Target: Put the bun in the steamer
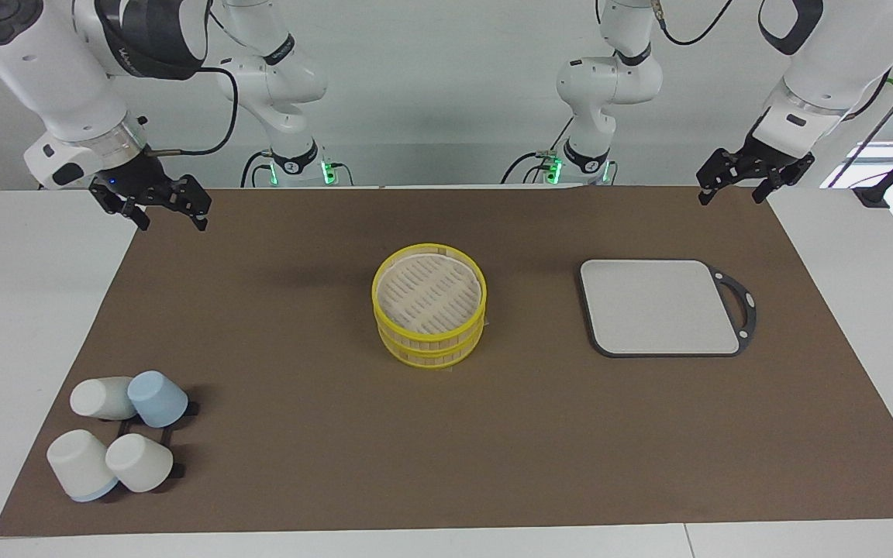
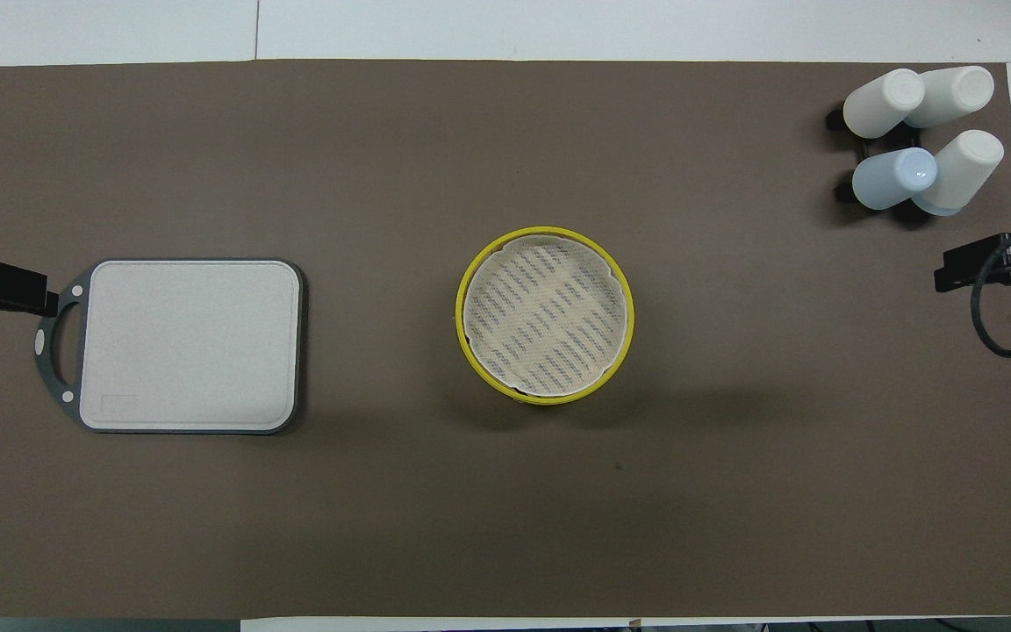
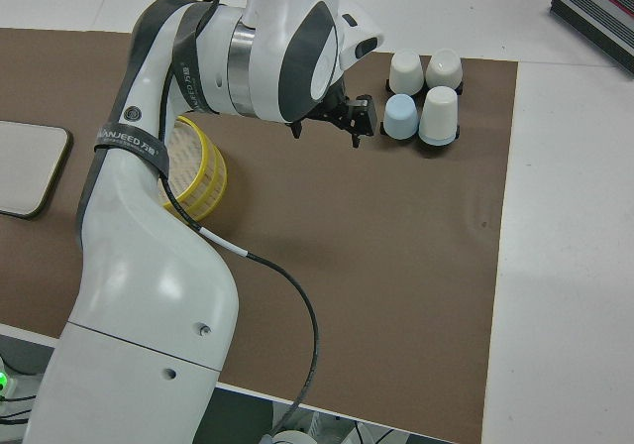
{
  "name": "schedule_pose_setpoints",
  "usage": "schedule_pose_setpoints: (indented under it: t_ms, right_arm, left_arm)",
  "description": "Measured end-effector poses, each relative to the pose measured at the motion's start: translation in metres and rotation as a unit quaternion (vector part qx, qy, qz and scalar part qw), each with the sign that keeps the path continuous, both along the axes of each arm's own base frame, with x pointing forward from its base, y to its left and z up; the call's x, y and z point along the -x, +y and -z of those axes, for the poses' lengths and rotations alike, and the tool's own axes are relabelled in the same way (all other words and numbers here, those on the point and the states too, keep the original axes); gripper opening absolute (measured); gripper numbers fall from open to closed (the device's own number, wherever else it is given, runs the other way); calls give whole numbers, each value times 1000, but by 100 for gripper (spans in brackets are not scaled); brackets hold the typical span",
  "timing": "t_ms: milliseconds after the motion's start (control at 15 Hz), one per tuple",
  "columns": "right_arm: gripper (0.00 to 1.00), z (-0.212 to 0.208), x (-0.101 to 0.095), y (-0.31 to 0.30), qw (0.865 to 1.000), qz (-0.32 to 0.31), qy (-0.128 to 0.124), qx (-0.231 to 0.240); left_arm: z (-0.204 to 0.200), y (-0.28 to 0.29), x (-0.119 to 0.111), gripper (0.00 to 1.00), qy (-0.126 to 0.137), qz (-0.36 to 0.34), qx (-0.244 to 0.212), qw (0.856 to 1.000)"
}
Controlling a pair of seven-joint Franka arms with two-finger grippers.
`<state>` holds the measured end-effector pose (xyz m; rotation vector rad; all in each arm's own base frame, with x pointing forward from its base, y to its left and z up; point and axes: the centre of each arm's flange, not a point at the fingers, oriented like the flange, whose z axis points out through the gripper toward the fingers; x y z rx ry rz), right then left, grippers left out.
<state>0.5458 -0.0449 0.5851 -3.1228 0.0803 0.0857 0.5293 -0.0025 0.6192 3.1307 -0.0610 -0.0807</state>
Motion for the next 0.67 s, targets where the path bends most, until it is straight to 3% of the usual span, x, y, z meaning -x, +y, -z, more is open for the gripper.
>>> schedule_pose_setpoints:
  t_ms: [267, 667]
  right_arm:
    - [100, -3, -2, 29, 999, -45, -3, 6]
    - [100, -3, -2, 18, 999, -46, -3, 15]
  left_arm:
    - [0, -1, 0, 100, 0, 0, 6, 1000]
    - [0, -2, 0, 100, -1, 0, 7, 1000]
